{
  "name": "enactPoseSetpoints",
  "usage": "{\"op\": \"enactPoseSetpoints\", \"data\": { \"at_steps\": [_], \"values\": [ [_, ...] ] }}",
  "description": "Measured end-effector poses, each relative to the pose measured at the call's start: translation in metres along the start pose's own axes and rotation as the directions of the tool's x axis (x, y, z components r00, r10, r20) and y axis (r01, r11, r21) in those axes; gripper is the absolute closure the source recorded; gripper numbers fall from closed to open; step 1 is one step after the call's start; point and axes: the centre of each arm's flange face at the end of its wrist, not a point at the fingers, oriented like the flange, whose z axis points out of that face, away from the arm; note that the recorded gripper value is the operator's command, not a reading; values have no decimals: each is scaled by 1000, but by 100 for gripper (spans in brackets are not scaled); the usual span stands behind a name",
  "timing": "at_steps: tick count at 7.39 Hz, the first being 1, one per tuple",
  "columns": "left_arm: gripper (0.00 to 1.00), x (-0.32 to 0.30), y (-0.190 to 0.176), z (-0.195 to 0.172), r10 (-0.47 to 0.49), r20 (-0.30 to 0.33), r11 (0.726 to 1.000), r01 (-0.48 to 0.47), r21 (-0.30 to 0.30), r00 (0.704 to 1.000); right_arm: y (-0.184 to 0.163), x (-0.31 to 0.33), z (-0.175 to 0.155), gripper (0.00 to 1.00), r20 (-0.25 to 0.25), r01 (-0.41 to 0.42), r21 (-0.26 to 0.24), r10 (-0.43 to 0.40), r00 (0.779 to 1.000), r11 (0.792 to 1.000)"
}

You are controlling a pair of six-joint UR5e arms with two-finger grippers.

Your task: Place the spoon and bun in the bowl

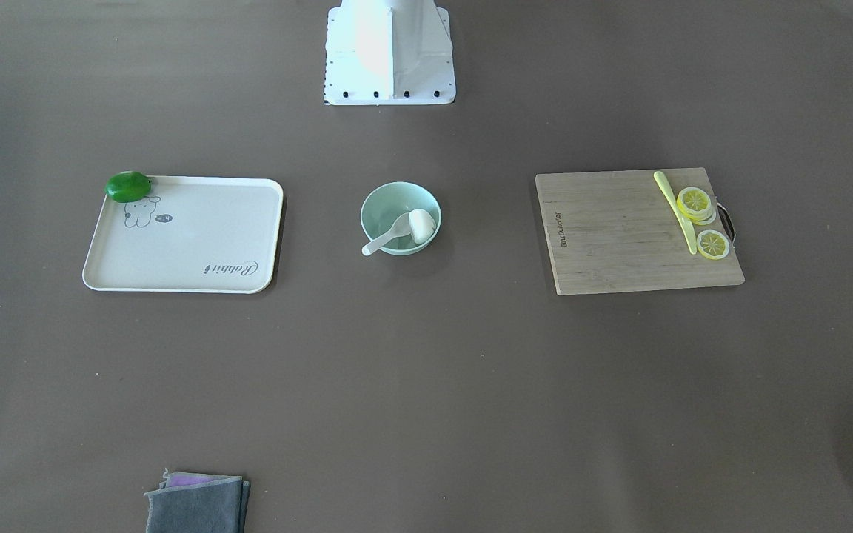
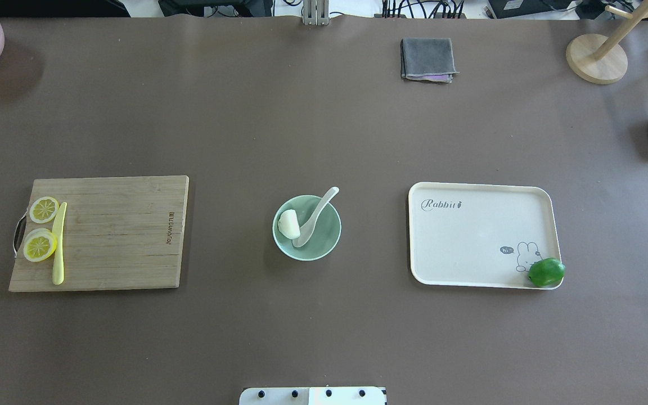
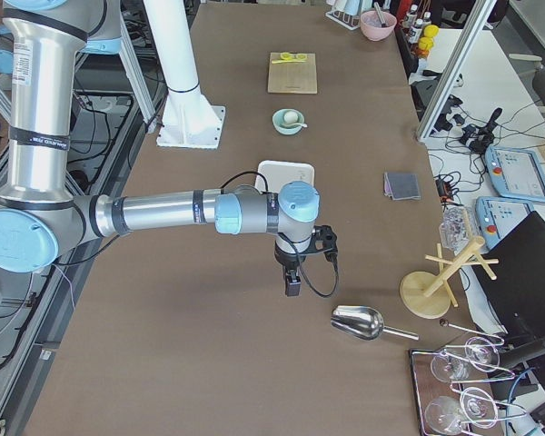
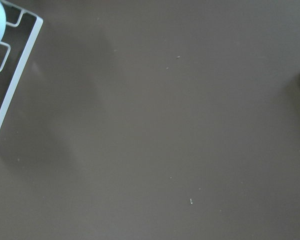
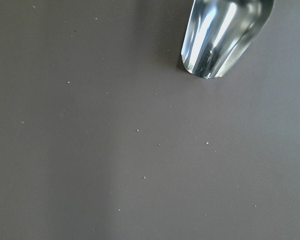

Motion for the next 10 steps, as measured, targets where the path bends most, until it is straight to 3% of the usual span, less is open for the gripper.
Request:
{"op": "enactPoseSetpoints", "data": {
  "at_steps": [4, 7, 10],
  "values": [
    [1, 9, 19, -19, -83, -49, 995, 85, 43, 995, 1, 0, 0, 0, -2, 0, 1, 0, 1000, 1000],
    [1, 20, 45, -24, -86, -52, 995, 89, 49, 995, 0, -1, -1, 0, 0, 2, 5, -2, 1000, 1000],
    [1, 21, 45, -27, -83, -50, 995, 85, 56, 995, -3, -3, -3, 0, -3, 7, 11, -7, 1000, 1000]
  ]
}}
